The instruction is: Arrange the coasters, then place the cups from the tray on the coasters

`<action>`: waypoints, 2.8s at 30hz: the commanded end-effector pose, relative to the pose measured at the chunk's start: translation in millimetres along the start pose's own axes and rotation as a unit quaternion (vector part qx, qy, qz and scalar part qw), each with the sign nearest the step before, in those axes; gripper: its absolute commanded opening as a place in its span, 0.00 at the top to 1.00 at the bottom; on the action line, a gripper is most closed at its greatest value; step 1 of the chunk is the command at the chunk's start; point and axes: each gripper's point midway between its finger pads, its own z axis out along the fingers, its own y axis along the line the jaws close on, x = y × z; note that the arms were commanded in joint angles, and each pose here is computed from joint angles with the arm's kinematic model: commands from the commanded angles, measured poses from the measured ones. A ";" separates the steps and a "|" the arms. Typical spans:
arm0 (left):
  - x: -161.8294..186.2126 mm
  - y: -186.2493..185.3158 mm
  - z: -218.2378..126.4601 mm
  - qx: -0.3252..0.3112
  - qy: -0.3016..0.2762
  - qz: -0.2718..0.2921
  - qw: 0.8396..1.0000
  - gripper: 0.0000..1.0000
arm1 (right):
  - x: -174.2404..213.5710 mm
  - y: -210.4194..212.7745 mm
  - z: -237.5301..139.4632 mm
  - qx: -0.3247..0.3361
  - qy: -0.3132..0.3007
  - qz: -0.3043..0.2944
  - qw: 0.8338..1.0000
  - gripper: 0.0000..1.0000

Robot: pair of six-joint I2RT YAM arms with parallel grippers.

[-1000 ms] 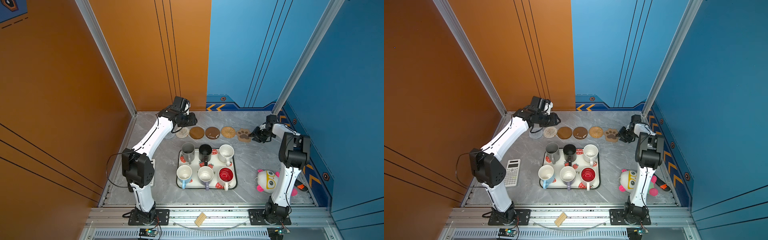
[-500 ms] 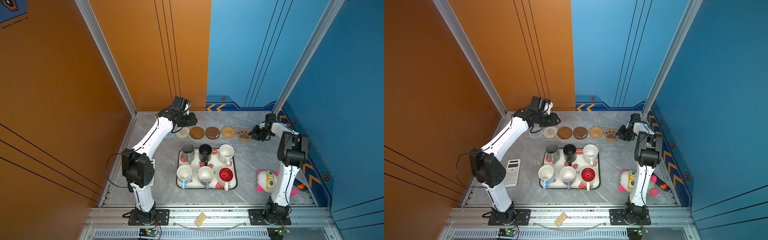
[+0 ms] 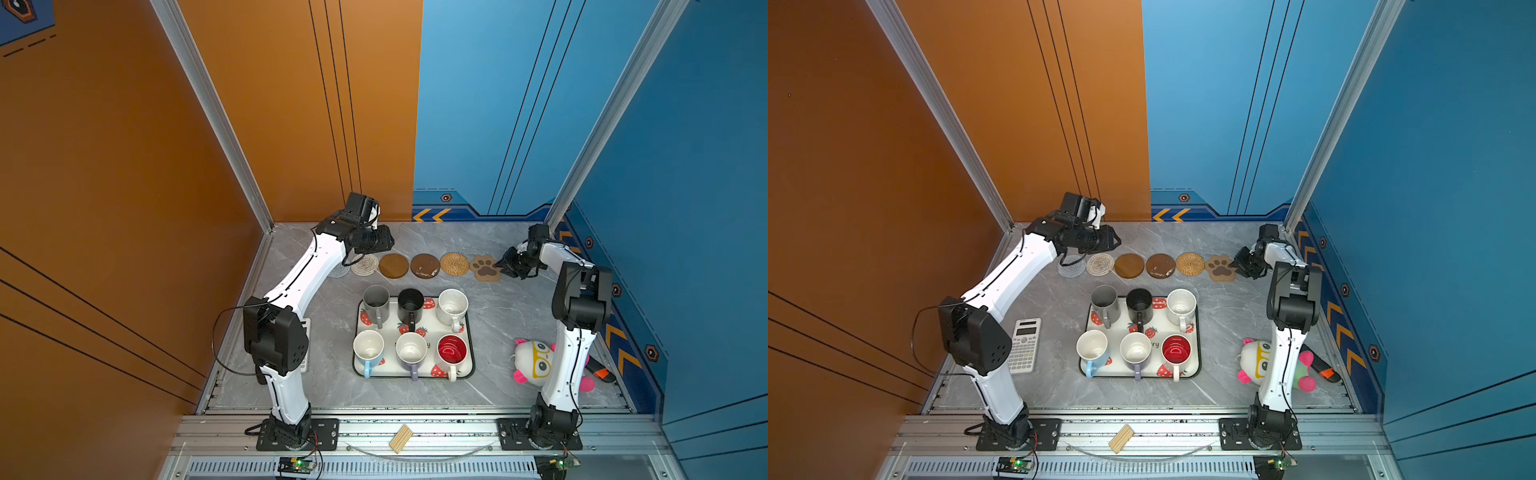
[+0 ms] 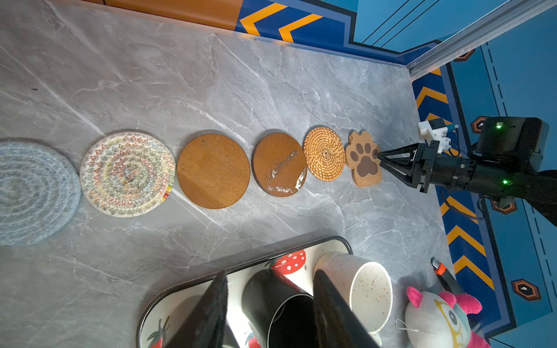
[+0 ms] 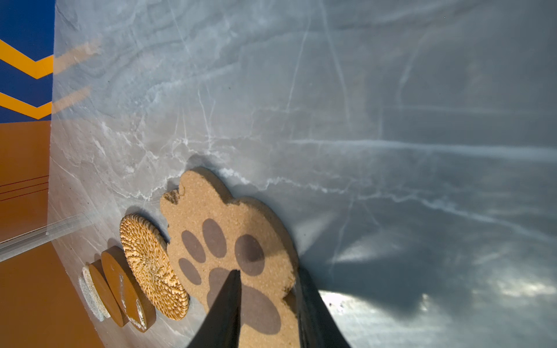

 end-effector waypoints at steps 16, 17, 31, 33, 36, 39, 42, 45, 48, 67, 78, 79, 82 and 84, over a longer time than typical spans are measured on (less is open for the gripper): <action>-15.9 -11.1 -38.0 0.015 -0.046 0.007 0.999 0.52 | -11.0 56.3 -96.8 -0.028 -0.095 -0.041 0.994 0.67; -15.8 -12.4 -40.8 0.017 -0.050 0.007 0.999 0.52 | -7.1 60.8 -107.2 -0.029 -0.106 -0.046 0.993 0.67; 3.9 -36.2 -62.6 0.044 -0.084 0.023 0.995 0.51 | 77.1 145.0 -272.8 -0.105 -0.424 -0.175 0.882 0.46; 4.5 -38.8 -64.7 0.047 -0.086 0.025 0.995 0.51 | 86.9 147.4 -283.9 -0.124 -0.427 -0.171 0.879 0.46; 4.0 -43.8 -67.6 0.051 -0.090 0.028 0.994 0.51 | 105.1 158.2 -300.6 -0.147 -0.451 -0.180 0.861 0.41; -1.1 -48.5 -70.8 0.052 -0.101 0.030 0.993 0.51 | 119.4 154.7 -321.2 -0.108 -0.522 -0.130 0.836 0.18; -7.1 -54.3 -76.8 0.057 -0.114 0.031 0.991 0.51 | 129.4 147.2 -336.5 -0.058 -0.560 -0.079 0.823 0.00; -10.3 -58.9 -82.2 0.060 -0.125 0.031 0.990 0.51 | 136.6 149.5 -329.9 -0.107 -0.544 -0.040 0.831 0.00; -9.8 -59.8 -86.6 0.060 -0.135 0.027 0.989 0.51 | 148.9 167.6 -321.0 -0.243 -0.510 -0.016 0.825 0.00; 78.0 -8.1 -94.1 0.041 -0.190 0.004 0.981 0.50 | 263.1 106.0 -241.9 0.034 -0.233 -0.367 0.900 0.33; 93.6 8.2 -103.0 0.004 -0.202 0.057 0.978 0.46 | 314.9 52.0 -180.5 0.096 -0.087 -0.369 0.921 0.35; 94.5 9.6 -102.3 0.000 -0.200 0.060 0.978 0.46 | 318.0 50.0 -176.9 0.099 -0.080 -0.370 0.920 0.35; 96.7 13.5 -100.6 -0.008 -0.197 0.063 0.978 0.46 | 326.9 49.7 -165.7 0.102 -0.064 -0.372 0.920 0.33; 97.6 14.4 -100.4 -0.009 -0.197 0.064 0.978 0.46 | 332.4 49.7 -156.2 0.100 -0.051 -0.368 0.923 0.27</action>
